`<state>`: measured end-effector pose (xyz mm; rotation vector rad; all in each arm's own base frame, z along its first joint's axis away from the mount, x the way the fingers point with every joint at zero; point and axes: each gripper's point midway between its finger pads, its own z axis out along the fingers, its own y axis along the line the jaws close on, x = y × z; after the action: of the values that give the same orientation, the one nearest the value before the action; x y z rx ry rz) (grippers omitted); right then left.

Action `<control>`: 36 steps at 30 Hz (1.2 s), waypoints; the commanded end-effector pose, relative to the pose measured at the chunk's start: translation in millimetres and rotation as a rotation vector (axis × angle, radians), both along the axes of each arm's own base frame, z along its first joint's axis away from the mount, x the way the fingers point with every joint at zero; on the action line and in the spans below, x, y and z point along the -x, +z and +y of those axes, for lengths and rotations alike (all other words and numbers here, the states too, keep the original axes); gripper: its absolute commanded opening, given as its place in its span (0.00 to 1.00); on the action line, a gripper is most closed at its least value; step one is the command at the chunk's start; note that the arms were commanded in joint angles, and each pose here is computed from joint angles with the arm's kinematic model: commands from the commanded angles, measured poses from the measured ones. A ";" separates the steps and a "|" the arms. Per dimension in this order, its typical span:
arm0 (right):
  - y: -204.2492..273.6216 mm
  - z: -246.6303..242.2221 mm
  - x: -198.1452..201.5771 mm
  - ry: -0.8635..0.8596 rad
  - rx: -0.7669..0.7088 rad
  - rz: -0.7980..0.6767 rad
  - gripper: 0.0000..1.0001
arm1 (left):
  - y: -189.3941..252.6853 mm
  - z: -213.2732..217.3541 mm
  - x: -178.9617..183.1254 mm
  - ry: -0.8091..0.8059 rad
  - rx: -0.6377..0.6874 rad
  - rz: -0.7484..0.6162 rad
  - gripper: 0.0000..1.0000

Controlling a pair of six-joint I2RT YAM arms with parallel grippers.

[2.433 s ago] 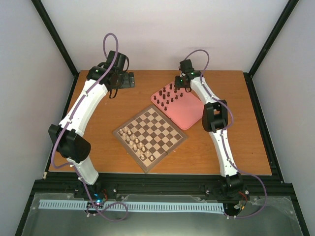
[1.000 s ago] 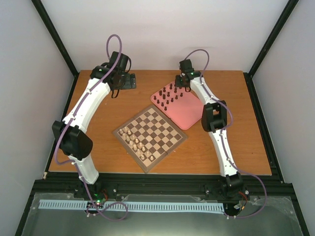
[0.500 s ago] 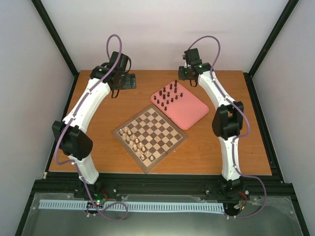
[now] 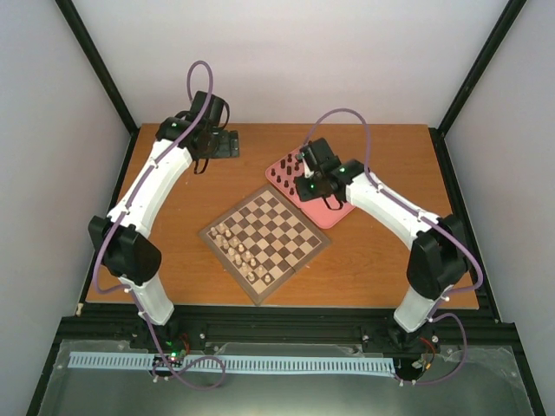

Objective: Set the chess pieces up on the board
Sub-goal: Place the chess piece on the chessboard.

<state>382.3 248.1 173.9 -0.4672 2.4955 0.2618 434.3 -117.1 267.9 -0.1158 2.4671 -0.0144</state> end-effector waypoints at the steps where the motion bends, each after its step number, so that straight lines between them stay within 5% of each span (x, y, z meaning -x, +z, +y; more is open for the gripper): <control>1: -10.5 12.9 29.0 0.041 -0.003 0.004 0.03 | 14.3 2.8 9.8 -0.029 0.002 -0.025 1.00; 9: -36.6 28.6 57.0 0.099 0.030 0.022 0.03 | 12.2 0.9 13.7 -0.045 0.015 -0.027 1.00; 36: -82.2 49.2 26.3 0.105 0.058 -0.017 0.03 | 9.4 2.0 18.4 -0.043 0.020 -0.026 1.00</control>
<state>345.7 289.4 89.5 -0.6167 2.5111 0.2300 417.5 -116.3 263.2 -0.0815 2.4838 -0.0388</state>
